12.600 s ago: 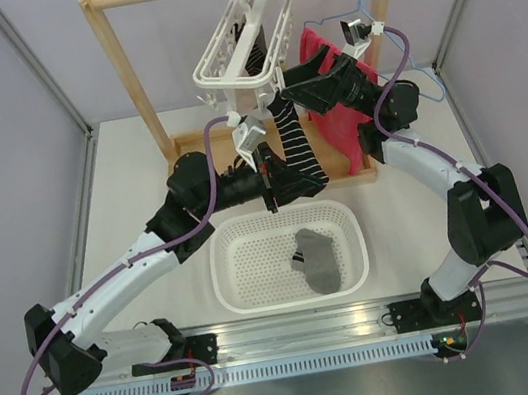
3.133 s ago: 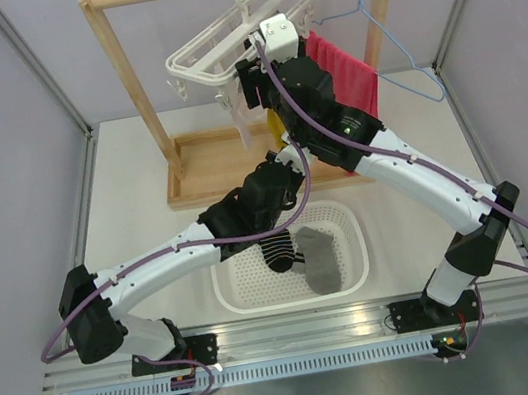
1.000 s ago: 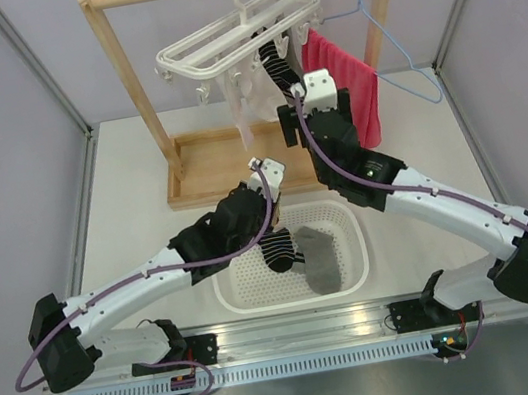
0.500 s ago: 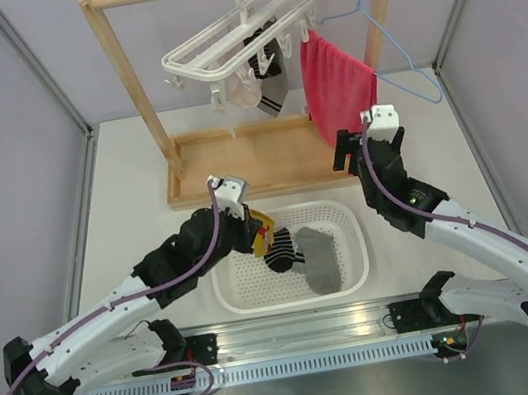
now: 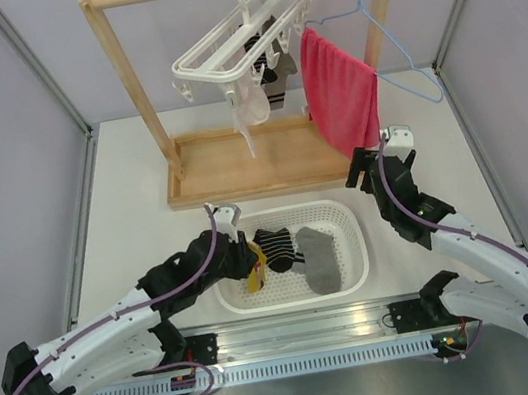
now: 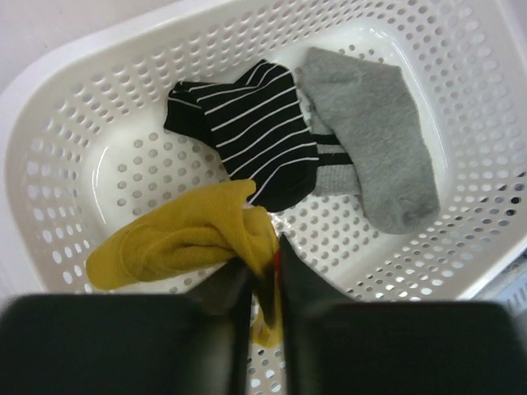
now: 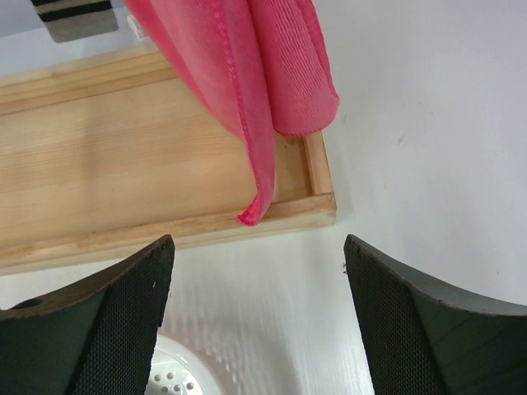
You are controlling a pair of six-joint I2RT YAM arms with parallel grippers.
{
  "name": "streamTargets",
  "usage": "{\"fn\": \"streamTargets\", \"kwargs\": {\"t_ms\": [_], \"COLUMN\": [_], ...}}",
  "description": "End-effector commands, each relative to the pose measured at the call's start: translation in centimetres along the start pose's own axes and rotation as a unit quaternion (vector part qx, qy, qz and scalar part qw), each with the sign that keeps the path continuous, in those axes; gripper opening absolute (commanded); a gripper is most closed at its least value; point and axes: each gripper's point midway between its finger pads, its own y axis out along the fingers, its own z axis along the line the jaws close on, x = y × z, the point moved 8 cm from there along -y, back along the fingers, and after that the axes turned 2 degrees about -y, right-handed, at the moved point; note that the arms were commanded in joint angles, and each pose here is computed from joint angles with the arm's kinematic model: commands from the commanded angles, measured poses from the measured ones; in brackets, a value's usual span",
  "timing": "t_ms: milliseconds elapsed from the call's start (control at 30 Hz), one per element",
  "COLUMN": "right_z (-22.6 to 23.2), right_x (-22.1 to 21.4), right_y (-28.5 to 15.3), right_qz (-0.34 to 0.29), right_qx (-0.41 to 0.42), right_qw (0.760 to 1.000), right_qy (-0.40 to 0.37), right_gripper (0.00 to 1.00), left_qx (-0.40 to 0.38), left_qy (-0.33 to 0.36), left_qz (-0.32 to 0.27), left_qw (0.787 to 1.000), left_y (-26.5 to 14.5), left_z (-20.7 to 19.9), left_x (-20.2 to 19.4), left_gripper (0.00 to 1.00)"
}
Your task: Remove the socks clipped to the hanger
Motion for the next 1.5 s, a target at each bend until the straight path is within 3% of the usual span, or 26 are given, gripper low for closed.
{"fn": "streamTargets", "kwargs": {"t_ms": [0, 33, 67, 667, 933, 1233, 1467], "right_z": [-0.2, -0.4, -0.6, -1.8, -2.4, -2.7, -3.0], "right_x": [-0.3, -0.8, -1.1, -2.1, -2.3, -2.7, -2.2], "right_y": [-0.2, -0.1, -0.1, -0.2, -0.4, -0.1, -0.1], "right_qz": [-0.006, -0.001, 0.001, 0.002, 0.001, 0.004, -0.005], "right_qx": [0.011, 0.01, 0.009, 0.021, 0.021, 0.03, 0.037], "right_qw": [0.999, 0.999, 0.999, 0.997, 0.997, 0.996, 0.995], "right_qy": [0.038, 0.038, 0.04, 0.069, 0.075, 0.083, 0.092], "right_gripper": [0.87, 0.87, 0.88, 0.88, 0.89, 0.89, 0.89], "left_qx": [0.009, 0.017, 0.021, 0.069, 0.053, -0.066, -0.059], "left_qy": [-0.037, -0.037, -0.038, -0.032, -0.06, -0.149, -0.131], "left_qz": [0.019, 0.025, 0.027, -0.032, -0.09, -0.171, -0.261], "left_qw": [0.999, 0.999, 0.999, 0.997, 0.993, 0.972, 0.954], "left_y": [0.5, 0.7, 0.8, -0.2, -0.7, 1.0, 2.7], "left_z": [0.1, 0.2, 0.3, 0.5, 1.2, 2.4, 2.6], "left_x": [-0.8, -1.1, -1.2, 1.9, 7.1, 13.4, 18.9], "left_gripper": [0.34, 0.93, 1.0, 1.0, 1.0, 1.0, 1.0]}}
